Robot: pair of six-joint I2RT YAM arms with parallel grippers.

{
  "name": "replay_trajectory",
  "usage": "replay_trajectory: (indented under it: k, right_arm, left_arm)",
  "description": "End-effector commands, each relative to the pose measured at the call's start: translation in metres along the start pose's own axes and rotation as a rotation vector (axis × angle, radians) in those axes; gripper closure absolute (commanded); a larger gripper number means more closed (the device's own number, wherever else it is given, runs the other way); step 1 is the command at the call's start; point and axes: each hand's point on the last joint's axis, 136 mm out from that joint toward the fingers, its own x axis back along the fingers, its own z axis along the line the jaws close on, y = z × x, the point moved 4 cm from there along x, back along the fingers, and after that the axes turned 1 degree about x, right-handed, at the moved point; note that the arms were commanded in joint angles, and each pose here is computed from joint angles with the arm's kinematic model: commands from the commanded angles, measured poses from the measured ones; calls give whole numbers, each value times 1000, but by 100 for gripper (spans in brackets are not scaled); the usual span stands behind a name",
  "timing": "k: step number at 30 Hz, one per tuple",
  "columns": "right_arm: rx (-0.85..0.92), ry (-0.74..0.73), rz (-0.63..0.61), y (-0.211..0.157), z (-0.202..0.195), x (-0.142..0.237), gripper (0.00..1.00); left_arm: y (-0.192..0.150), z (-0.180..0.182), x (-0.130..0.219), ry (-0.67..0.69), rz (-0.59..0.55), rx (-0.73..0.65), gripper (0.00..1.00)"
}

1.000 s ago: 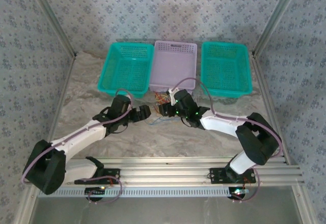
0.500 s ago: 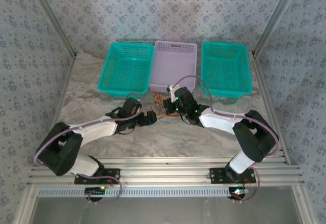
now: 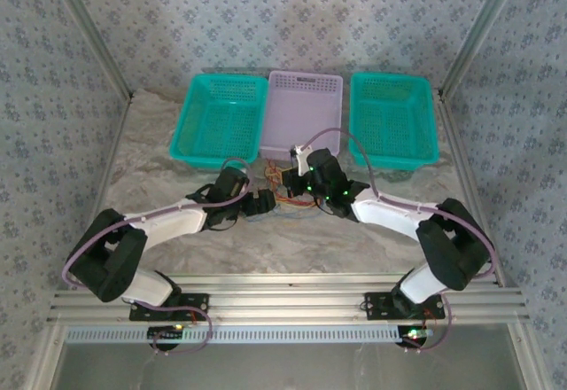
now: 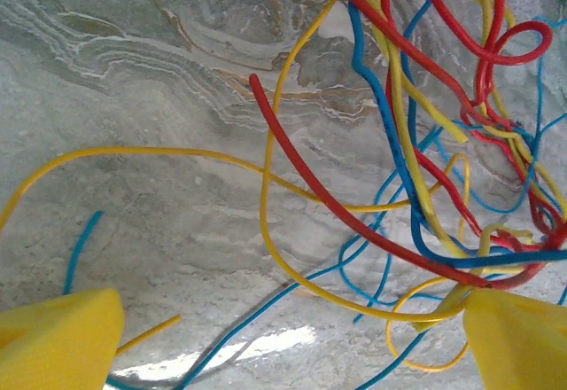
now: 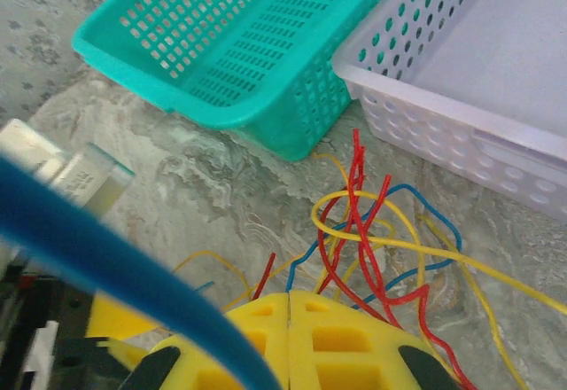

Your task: Untangle the cables

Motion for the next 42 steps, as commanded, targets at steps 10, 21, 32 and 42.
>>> replay_trajectory:
  k: [10, 21, 32, 42]
  right_arm:
    - [-61, 112, -51, 17, 17, 14, 100]
    - [-208, 219, -65, 25, 20, 19, 100]
    - [-316, 299, -31, 29, 30, 26, 100]
    - [-348, 345, 33, 17, 35, 24, 100]
  left_arm:
    - [8, -15, -2, -37, -32, 14, 25]
    - [16, -17, 7, -62, -111, 49, 43]
    - [28, -21, 39, -135, -260, 97, 50]
    - [32, -25, 50, -162, -293, 114, 64]
